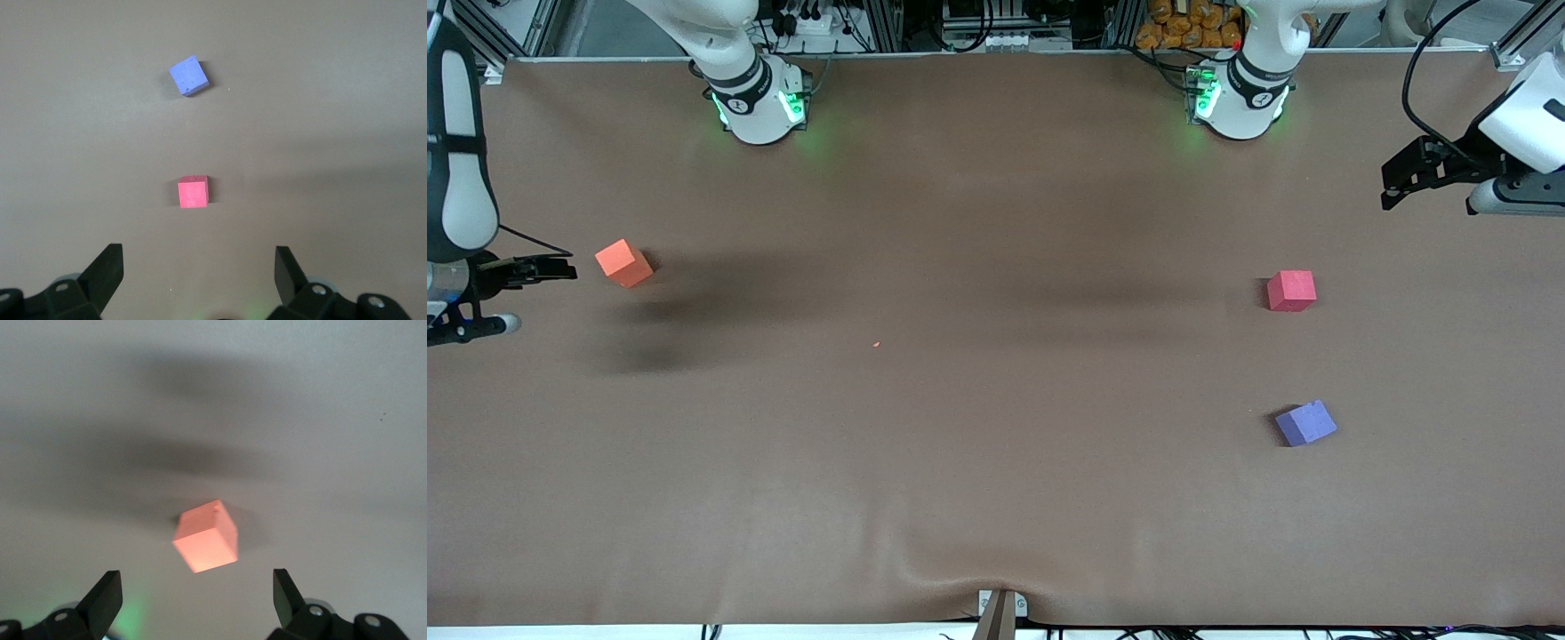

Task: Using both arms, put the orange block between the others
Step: 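Lower the right gripper and grasp the orange cube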

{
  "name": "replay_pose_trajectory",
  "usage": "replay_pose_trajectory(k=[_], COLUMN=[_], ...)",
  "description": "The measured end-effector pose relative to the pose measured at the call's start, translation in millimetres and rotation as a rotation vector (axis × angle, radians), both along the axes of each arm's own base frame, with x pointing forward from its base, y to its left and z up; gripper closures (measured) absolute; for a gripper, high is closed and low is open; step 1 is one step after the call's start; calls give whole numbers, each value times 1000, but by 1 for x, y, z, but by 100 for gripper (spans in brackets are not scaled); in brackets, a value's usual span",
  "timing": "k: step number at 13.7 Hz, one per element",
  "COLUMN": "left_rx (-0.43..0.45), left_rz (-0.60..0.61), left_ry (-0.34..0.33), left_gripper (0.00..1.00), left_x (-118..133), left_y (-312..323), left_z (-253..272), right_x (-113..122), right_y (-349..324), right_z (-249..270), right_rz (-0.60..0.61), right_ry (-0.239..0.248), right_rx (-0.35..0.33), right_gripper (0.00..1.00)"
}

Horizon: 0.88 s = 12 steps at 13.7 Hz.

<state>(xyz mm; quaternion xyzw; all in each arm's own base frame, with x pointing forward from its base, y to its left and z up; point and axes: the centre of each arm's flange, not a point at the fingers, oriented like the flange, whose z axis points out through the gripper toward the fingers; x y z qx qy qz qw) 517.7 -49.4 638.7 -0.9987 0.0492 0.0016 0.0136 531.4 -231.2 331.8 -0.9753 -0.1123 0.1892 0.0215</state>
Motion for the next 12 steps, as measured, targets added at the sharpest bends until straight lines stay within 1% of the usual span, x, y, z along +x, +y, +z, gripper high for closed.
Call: replay_pose_trajectory(k=[1, 3, 5, 7, 8, 10, 12], left_rx=[0, 0, 0, 0, 0, 0, 0], left_rz=[-1, 0, 0, 0, 0, 1, 4], left_ry=[0, -1, -1, -1, -1, -1, -1], left_gripper=[0, 0, 0, 0, 0, 0, 0], left_x=[0, 0, 0, 0, 0, 0, 0], left_y=[0, 0, 0, 0, 0, 1, 2], left_z=[0, 0, 0, 0, 0, 0, 0], right_x=[-7, -15, -19, -30, -36, -46, -53], right_y=[-10, -11, 8, 32, 43, 50, 43], right_z=[-21, -60, -93, -123, -135, -150, -157], right_rz=[36, 124, 231, 309, 347, 404, 426], right_ry=[18, 72, 108, 148, 172, 217, 246], right_rx=[15, 37, 56, 85, 98, 94, 85], right_gripper=[0, 0, 0, 0, 0, 0, 0])
